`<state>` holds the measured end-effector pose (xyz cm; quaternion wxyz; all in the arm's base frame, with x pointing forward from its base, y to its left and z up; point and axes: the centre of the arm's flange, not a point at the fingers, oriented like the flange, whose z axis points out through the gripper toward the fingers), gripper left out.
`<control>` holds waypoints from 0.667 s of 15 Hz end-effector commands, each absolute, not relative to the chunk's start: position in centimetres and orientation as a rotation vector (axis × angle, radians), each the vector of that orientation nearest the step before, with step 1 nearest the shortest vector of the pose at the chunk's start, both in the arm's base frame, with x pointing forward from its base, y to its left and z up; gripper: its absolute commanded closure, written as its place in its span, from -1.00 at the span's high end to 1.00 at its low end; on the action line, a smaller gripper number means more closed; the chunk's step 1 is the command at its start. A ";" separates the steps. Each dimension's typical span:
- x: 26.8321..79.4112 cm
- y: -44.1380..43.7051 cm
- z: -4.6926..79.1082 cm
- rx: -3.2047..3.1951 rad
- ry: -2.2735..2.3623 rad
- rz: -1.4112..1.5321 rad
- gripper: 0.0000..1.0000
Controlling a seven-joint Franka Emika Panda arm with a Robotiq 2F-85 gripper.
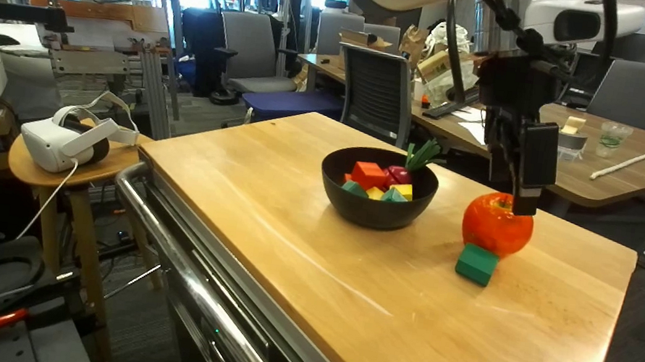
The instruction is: Put all the blocks and the beetroot in the bowl then move the apple to the left
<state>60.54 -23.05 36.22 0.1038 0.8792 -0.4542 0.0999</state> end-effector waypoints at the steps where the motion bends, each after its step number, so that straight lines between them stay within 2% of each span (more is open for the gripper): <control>1: 62.3 -23.1 35.0 2.597 -1.361 0.198 1.00; 3: 62.4 -23.0 33.7 2.601 -1.398 0.120 1.00; 5: 62.4 -22.9 32.9 2.586 -1.430 0.079 0.49; 10: 62.5 -23.1 32.5 2.562 -1.450 0.073 -0.30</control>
